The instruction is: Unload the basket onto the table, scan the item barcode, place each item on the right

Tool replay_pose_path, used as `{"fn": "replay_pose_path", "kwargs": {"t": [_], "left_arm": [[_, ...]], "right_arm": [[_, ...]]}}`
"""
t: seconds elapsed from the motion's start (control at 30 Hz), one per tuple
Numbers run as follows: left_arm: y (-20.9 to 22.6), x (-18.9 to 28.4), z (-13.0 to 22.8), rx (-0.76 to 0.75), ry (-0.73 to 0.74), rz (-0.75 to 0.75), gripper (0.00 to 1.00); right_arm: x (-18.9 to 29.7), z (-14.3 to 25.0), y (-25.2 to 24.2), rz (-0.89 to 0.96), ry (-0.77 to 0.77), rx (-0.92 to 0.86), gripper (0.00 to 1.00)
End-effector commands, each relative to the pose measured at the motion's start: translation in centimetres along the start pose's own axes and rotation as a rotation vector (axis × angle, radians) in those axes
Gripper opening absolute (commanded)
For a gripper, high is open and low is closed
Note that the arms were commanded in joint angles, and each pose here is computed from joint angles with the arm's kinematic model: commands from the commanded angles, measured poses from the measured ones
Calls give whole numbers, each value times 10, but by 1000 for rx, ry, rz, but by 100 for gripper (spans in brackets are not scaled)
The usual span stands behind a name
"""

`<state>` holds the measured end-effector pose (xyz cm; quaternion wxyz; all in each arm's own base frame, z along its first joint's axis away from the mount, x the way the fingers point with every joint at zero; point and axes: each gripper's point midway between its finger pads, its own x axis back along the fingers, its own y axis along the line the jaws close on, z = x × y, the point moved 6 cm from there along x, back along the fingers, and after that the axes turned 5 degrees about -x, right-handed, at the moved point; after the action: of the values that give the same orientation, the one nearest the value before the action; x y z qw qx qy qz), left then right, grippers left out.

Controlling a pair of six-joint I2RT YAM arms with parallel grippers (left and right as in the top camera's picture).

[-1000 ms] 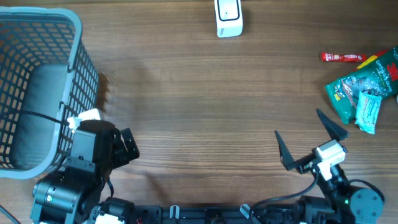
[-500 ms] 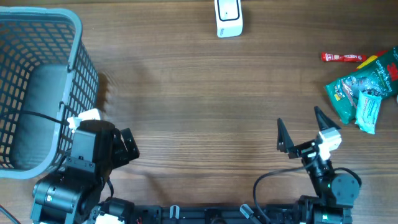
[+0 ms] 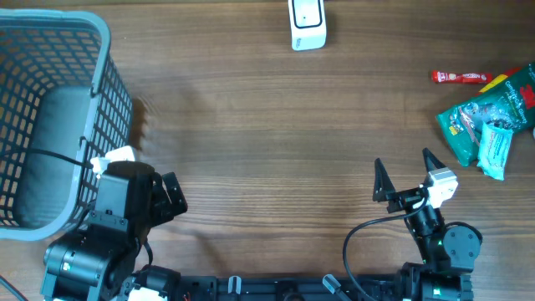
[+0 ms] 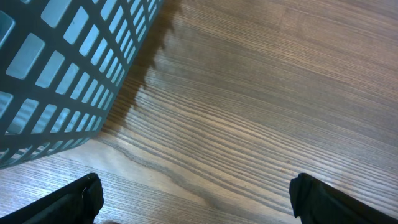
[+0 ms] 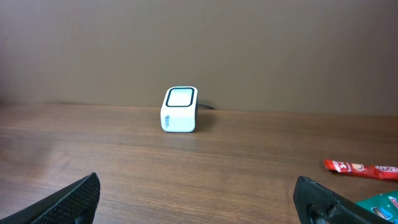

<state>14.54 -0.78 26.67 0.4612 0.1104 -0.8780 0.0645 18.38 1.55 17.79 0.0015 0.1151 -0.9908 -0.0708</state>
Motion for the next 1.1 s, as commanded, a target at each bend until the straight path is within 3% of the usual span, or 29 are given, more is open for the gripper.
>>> {"fn": "replay_pose_path", "kwargs": {"t": [0.0, 0.93, 1.07], "left_arm": [[0, 0, 0, -11, 0, 2, 100], [0, 0, -1, -11, -2, 3, 100], [-8, 3, -19, 44, -125, 82, 100]], "right_arm": [[1, -2, -1, 11, -16, 11, 100], [0, -2, -1, 11, -15, 11, 100], [0, -2, -1, 11, -15, 11, 100]]}}
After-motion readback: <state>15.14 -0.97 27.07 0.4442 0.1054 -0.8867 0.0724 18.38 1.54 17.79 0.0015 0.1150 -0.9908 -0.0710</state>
